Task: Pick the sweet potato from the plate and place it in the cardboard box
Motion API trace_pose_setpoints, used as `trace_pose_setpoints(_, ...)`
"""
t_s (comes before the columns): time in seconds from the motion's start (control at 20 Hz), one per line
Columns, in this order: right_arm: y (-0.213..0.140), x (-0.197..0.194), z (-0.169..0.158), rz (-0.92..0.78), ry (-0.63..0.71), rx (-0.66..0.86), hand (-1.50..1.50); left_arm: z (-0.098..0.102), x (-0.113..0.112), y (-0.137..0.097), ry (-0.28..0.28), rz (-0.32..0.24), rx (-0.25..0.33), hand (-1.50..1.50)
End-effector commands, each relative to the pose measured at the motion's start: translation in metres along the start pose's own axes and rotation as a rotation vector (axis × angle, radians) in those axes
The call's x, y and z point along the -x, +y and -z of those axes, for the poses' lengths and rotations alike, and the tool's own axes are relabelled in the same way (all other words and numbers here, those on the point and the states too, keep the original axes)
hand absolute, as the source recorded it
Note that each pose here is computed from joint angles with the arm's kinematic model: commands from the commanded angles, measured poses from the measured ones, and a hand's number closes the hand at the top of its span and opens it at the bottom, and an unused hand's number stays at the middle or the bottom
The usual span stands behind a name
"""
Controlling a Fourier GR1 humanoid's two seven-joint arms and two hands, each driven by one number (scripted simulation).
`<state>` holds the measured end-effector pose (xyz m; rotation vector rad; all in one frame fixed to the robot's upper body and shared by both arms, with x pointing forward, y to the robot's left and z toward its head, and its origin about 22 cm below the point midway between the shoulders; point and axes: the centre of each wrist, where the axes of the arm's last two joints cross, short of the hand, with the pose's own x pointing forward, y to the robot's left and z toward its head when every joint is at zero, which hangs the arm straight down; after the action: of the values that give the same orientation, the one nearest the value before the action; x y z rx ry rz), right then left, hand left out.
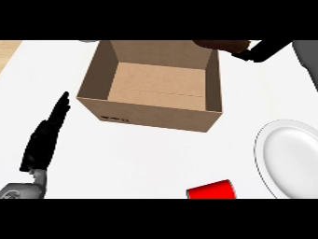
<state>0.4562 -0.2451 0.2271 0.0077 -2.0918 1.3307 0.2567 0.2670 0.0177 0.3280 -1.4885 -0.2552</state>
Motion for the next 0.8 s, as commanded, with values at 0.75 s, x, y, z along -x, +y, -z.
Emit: trace_pose_setpoints(0.75,0.14,-0.013,0.118,-0.012,0.019,-0.297,1.5,0.0,0.003,0.017,0.007,0.0,-0.022,0.0)
